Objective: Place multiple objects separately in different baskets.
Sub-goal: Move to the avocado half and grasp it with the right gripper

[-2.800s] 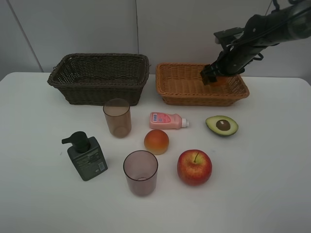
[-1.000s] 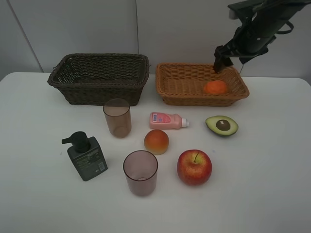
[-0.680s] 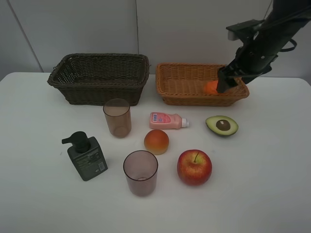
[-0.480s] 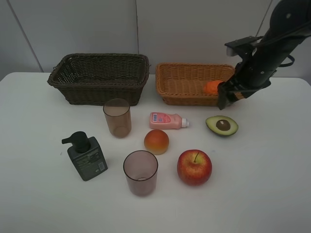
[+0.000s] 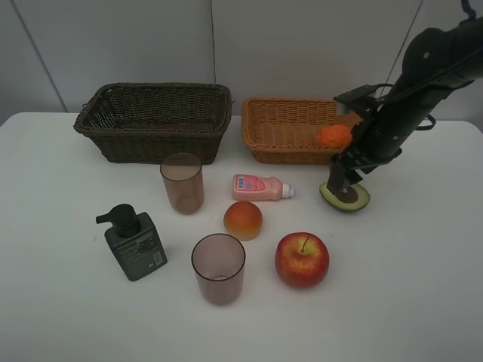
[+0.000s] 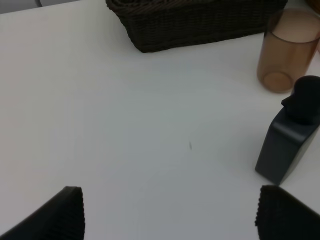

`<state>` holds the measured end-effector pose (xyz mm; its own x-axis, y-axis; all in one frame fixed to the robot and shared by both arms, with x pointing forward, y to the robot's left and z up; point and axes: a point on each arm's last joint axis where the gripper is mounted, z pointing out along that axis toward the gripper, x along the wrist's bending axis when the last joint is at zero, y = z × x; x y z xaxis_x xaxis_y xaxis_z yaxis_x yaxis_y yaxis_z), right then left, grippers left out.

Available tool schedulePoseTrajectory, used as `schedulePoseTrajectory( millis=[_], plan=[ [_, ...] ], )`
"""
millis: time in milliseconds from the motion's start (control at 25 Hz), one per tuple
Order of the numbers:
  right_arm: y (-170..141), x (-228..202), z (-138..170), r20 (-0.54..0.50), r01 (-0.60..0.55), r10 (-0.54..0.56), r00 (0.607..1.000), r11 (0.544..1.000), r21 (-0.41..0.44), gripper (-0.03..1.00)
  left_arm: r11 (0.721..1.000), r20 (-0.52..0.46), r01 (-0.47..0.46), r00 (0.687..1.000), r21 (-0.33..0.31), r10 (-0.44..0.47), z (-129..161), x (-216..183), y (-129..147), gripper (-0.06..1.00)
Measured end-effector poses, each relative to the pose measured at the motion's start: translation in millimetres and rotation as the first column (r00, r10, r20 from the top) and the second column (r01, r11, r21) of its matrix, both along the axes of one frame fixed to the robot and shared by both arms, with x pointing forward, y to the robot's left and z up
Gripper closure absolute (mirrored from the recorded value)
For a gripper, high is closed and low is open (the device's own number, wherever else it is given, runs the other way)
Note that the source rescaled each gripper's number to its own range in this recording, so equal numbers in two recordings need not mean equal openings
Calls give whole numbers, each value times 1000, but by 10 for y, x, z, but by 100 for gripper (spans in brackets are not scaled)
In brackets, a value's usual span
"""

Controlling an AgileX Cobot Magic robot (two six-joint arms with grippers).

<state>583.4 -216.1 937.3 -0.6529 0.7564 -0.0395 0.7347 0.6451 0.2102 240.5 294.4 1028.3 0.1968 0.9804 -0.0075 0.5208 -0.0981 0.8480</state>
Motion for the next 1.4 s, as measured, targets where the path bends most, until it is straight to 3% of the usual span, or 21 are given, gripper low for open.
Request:
schedulePoseTrajectory(
  millis=[360,1400],
  plan=[
    [30,184,-100,6,-33,33,999,999,-17,32,1000,0,0,1000,0,0,0,0,0,2],
    [5,186,-437,-91,-70,64,994,995,-67,32,1000,0,0,1000,0,0,0,0,0,2]
  ],
)
